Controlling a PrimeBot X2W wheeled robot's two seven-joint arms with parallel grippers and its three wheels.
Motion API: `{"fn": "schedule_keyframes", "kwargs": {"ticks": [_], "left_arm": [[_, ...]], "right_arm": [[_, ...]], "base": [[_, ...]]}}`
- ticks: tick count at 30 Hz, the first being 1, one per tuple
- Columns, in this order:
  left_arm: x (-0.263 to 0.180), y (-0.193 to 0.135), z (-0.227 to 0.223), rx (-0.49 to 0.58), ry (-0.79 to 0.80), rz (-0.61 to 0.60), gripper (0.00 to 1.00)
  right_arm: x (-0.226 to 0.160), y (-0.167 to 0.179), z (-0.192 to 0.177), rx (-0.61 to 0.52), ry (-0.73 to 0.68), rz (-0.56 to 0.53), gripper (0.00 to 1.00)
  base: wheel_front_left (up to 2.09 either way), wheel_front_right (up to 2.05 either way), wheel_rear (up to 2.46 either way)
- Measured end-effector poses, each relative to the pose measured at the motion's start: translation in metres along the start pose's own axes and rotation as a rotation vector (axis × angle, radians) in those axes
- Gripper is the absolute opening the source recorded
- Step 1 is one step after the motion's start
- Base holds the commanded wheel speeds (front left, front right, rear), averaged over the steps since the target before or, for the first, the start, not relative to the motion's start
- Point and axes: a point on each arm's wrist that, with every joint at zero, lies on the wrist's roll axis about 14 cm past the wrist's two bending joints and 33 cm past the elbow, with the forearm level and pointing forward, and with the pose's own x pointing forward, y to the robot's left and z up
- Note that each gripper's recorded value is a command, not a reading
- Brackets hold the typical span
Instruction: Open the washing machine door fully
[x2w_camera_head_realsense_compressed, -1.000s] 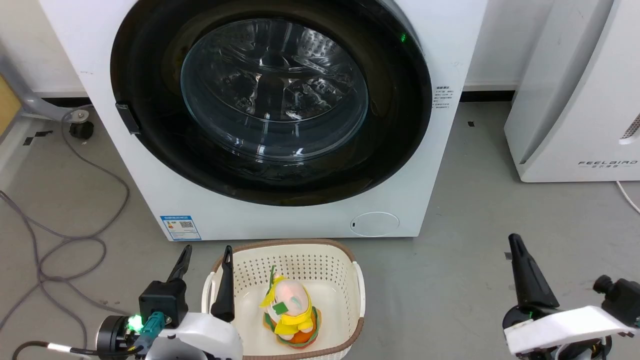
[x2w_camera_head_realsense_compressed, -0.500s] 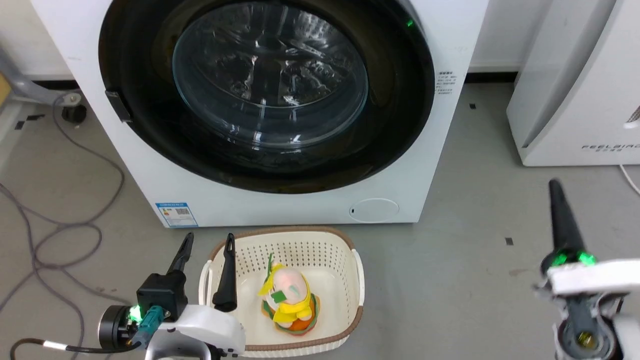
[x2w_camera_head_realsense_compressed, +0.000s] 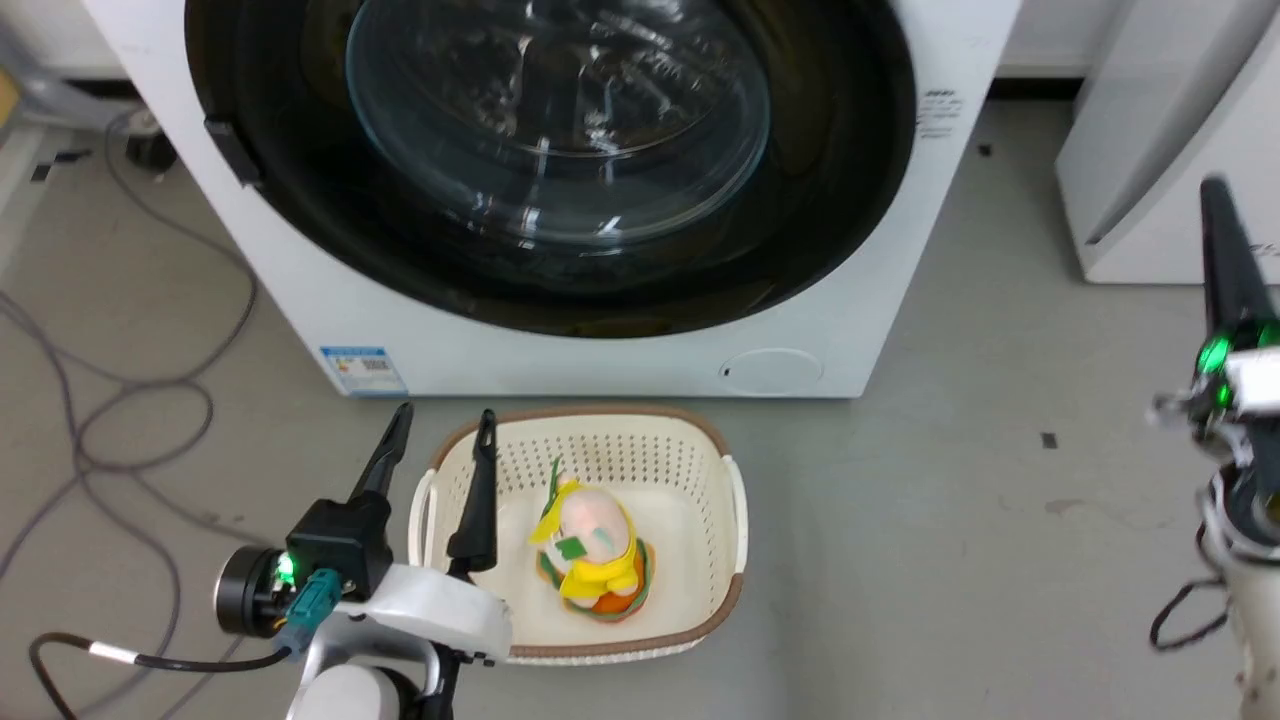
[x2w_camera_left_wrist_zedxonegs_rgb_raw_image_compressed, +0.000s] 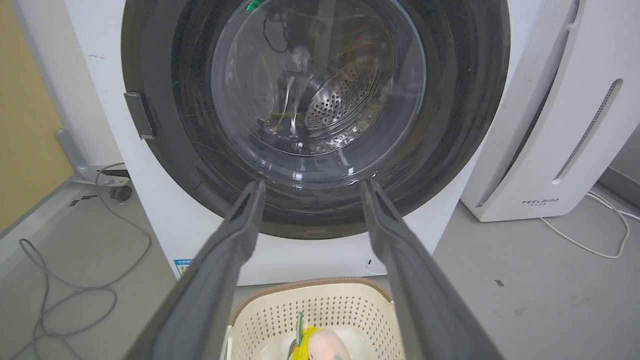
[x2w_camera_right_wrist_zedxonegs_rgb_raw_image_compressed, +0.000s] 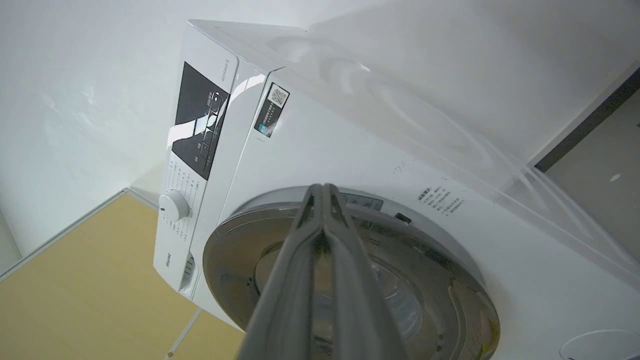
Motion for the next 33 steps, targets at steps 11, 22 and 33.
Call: {"fn": "schedule_keyframes", "kwargs": {"ticks": [11, 22, 33], "left_arm": [[0.014, 0.005, -0.01, -0.006, 0.006, 0.003, 1.0], [0.033, 0.007, -0.027, -0.025, 0.024, 0.0, 1.0], [0.05, 0.006, -0.042, -0.053, 0.031, -0.009, 1.0]], "right_arm": [[0.066, 0.025, -0.033, 0.004, 0.191, 0.098, 0.0], [0.122, 0.033, -0.078, -0.113, 0.413, 0.127, 0.0], [0.16, 0.01, -0.12, -0.22, 0.639, 0.033, 0.0]], "base": [[0.0, 0.0, 0.0], [0.0, 0.0, 0.0], [0.0, 0.0, 0.0]]}}
